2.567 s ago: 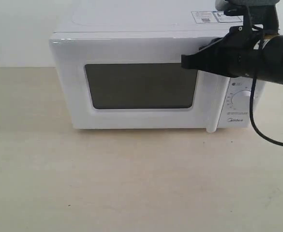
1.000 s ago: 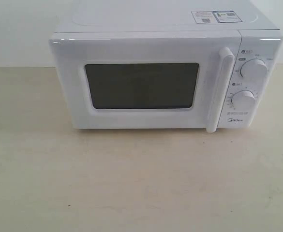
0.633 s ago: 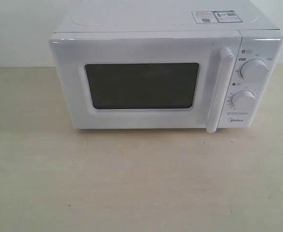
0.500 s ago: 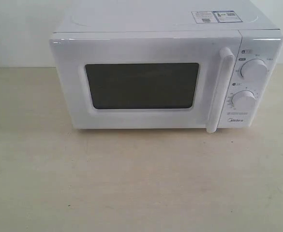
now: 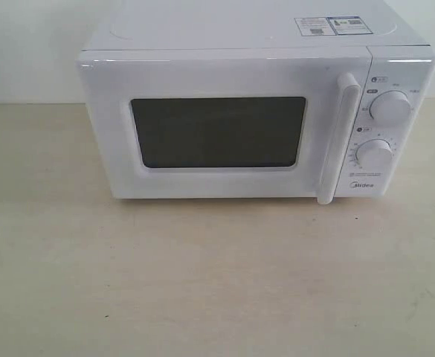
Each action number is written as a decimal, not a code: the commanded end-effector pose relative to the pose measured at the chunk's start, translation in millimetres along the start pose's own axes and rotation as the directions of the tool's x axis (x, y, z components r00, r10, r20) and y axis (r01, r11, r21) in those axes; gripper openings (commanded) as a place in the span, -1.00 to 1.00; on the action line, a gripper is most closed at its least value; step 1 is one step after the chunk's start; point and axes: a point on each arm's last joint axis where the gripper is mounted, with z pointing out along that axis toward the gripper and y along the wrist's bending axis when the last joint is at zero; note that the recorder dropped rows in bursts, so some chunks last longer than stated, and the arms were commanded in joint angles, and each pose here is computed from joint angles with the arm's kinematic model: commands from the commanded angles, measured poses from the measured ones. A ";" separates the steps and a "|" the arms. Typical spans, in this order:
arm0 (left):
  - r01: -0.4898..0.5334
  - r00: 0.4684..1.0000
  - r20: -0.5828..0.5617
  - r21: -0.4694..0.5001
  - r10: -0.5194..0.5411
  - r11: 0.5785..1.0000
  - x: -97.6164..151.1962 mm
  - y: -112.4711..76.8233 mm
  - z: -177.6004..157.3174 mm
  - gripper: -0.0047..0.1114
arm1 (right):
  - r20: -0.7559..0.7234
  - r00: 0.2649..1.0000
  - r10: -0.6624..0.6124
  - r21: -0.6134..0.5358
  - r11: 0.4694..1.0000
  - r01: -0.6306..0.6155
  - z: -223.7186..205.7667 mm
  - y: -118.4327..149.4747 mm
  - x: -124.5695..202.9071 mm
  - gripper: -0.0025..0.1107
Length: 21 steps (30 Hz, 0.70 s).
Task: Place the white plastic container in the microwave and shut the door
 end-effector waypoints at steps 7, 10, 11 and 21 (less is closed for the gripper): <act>0.011 1.000 -0.004 0.001 -0.011 1.000 1.6 0.0 0.5 -0.84 | -0.118 0.993 -0.006 0.015 1.000 0.007 -0.9 -1.4 12.1 -0.96; 0.011 1.000 -0.004 0.001 -0.011 1.000 1.6 0.0 0.5 -0.84 | -0.117 0.993 0.029 0.034 0.999 -0.025 -0.9 -2.8 12.0 -0.96; 0.011 1.000 -0.004 0.001 -0.011 1.000 1.6 0.0 0.5 -0.84 | -0.117 0.993 0.031 0.035 0.999 -0.027 -0.9 -2.9 12.0 -0.96; 0.011 1.000 -0.004 0.001 -0.011 1.000 1.6 0.0 0.5 -0.84 | -0.112 0.993 0.042 0.033 0.999 -0.039 -0.8 -2.6 11.6 -0.96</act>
